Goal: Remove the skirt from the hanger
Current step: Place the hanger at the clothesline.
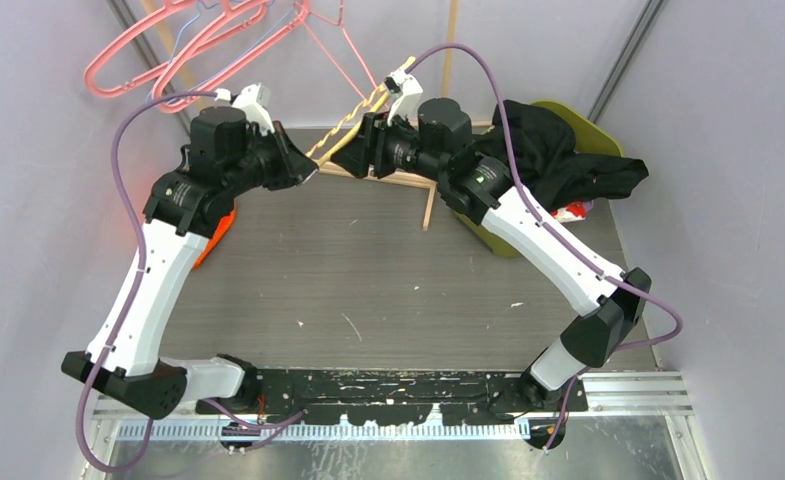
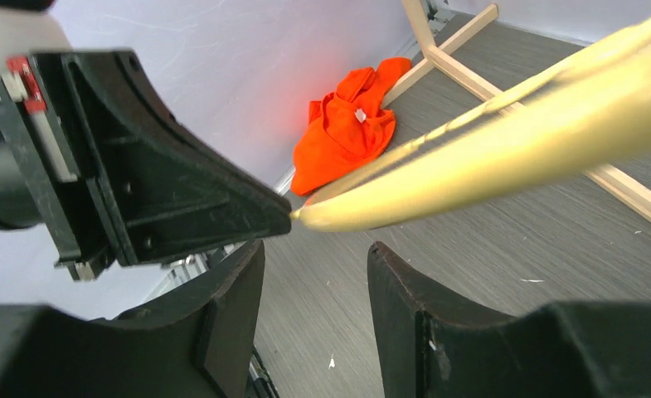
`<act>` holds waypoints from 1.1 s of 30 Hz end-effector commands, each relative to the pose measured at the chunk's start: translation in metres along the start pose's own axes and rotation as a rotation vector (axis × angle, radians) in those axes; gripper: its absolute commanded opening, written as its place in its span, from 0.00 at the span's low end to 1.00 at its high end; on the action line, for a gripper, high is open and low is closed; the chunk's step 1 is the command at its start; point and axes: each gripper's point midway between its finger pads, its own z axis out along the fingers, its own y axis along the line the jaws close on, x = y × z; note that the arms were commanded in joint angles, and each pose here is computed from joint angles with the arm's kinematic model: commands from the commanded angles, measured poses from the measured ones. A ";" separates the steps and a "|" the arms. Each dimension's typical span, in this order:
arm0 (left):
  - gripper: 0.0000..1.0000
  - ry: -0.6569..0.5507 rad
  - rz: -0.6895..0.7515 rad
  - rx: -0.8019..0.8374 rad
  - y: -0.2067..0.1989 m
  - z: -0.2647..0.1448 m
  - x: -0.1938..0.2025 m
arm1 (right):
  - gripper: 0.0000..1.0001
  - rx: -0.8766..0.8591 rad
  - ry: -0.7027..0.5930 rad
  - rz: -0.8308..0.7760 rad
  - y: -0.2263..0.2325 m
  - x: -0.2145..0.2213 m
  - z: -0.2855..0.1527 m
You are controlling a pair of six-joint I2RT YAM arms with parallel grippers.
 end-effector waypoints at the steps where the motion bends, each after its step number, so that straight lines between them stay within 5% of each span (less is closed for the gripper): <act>1: 0.00 -0.160 0.054 0.084 -0.030 -0.012 -0.059 | 0.54 -0.062 -0.049 -0.059 0.024 -0.019 -0.021; 33: 0.00 -0.089 0.015 0.110 -0.031 -0.016 -0.037 | 0.56 0.043 -0.241 -0.036 0.000 -0.062 0.021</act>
